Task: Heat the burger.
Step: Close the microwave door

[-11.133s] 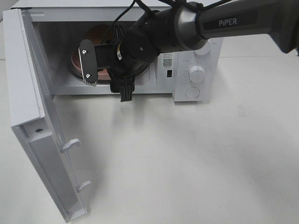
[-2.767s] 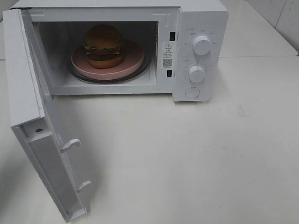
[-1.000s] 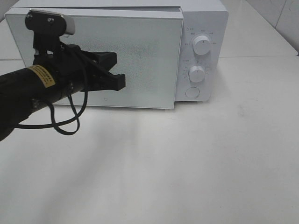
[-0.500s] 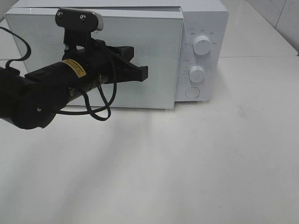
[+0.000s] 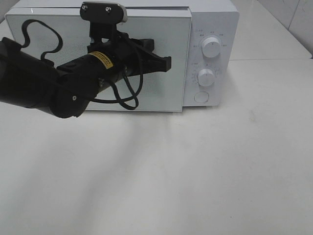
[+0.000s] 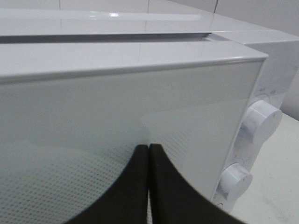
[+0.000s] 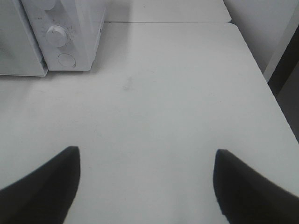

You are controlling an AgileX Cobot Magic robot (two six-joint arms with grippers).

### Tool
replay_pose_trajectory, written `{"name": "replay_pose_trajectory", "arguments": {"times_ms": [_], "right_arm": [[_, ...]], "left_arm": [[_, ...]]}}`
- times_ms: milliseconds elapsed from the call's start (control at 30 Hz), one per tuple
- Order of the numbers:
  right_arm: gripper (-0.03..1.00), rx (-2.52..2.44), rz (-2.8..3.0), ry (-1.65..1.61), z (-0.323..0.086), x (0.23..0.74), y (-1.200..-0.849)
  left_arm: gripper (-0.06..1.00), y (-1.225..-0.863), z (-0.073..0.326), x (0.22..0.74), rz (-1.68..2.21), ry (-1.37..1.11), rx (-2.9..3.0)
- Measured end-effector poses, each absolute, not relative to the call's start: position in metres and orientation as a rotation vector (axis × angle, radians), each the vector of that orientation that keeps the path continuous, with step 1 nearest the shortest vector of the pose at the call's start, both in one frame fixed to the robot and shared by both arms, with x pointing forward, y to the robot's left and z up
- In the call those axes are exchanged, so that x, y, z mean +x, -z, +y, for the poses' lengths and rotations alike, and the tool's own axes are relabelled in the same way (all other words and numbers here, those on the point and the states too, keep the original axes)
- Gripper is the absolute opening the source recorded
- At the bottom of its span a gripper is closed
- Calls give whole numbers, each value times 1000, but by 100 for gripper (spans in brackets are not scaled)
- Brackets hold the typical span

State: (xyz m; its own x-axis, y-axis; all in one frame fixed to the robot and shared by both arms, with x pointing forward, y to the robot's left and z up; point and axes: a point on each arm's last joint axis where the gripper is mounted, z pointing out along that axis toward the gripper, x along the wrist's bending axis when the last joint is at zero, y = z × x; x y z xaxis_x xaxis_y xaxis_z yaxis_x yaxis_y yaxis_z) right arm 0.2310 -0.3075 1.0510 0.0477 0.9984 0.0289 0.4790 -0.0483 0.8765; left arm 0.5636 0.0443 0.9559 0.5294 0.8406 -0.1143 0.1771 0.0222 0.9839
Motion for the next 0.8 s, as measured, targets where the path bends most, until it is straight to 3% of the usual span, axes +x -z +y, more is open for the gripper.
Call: {"name": "replay_pose_trajectory", "arguments": {"times_ms": [800], "right_arm": [[76, 1618, 1517, -929, -308, 231, -1051]], "left_arm": [[0, -951, 8, 586, 879, -653, 1610]]}}
